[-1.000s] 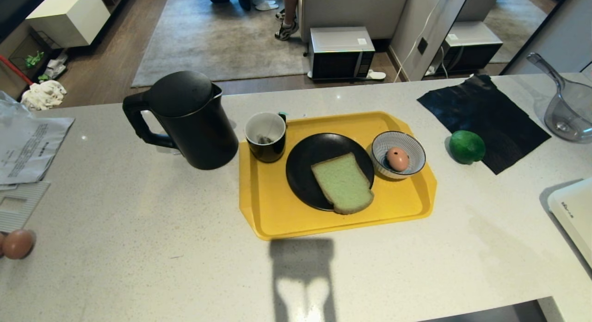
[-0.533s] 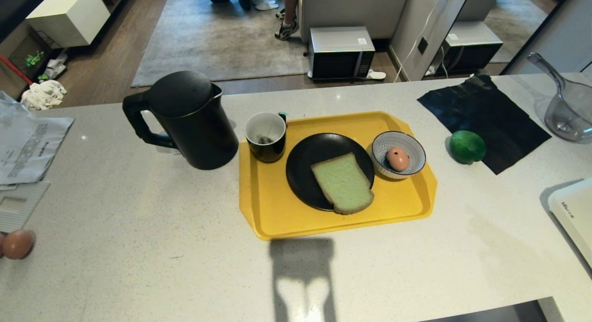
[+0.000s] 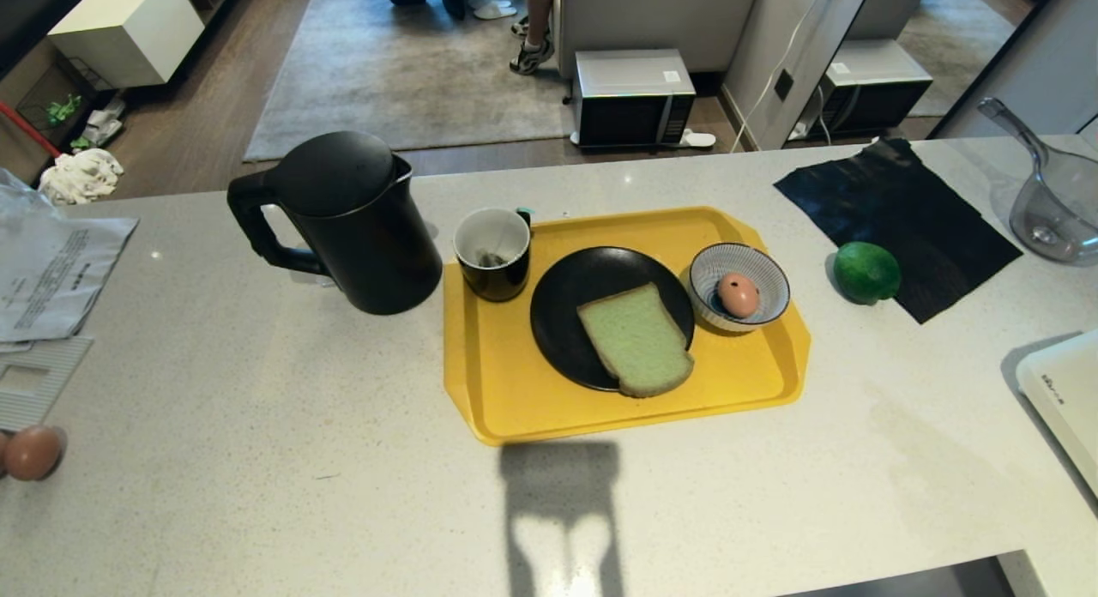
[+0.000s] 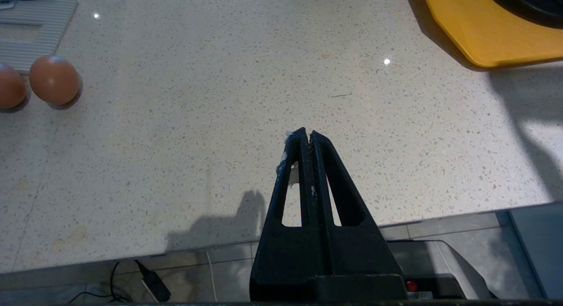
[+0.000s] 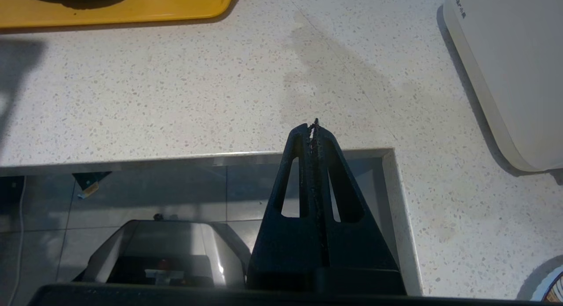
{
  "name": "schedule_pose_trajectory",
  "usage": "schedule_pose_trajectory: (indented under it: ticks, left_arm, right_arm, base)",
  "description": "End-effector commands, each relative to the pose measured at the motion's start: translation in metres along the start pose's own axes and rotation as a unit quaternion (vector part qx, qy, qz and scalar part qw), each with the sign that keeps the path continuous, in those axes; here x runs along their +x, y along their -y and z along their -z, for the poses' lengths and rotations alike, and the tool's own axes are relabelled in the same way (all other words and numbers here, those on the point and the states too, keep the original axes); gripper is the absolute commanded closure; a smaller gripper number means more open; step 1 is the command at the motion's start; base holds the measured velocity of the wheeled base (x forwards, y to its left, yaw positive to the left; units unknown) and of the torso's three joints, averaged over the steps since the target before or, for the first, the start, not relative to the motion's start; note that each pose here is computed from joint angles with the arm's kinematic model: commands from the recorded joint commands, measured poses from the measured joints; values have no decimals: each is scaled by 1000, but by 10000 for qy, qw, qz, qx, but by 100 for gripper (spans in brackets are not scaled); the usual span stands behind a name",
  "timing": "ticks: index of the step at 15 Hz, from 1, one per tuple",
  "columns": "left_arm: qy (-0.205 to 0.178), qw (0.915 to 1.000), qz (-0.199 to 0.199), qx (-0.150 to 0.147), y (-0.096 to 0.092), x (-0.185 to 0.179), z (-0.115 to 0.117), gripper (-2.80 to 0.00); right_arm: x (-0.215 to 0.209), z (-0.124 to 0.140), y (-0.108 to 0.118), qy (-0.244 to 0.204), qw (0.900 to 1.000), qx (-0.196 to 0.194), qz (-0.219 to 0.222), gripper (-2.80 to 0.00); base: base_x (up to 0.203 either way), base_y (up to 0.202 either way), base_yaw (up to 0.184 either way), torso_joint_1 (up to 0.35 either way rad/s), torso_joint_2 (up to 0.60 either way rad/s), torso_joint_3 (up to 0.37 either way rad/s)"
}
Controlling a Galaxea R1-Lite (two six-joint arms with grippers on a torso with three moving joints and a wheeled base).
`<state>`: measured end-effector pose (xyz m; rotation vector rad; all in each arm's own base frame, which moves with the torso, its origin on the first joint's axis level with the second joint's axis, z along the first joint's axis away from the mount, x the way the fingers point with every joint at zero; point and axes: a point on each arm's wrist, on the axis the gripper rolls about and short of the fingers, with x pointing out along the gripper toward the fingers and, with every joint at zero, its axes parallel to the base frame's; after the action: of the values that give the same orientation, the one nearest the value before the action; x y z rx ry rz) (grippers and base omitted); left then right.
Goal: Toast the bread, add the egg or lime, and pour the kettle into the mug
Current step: Pick up the kettle
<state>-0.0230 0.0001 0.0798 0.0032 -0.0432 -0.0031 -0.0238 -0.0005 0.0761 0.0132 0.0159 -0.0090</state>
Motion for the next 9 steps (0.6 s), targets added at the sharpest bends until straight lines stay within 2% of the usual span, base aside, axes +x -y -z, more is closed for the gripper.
schedule_pose_trajectory:
  ticks: [1, 9]
  left_arm:
    - [-70, 10000, 0, -1, 0, 1, 5, 0]
    - [-72, 9999, 31, 83, 0, 1, 4, 0]
  right_arm:
    - [0, 0, 0, -9, 10000, 2, -1, 0]
    - [0, 0, 0, -9, 10000, 2, -1, 0]
  base:
    - [0, 0, 0, 0, 0, 0]
    - [0, 0, 0, 0, 0, 0]
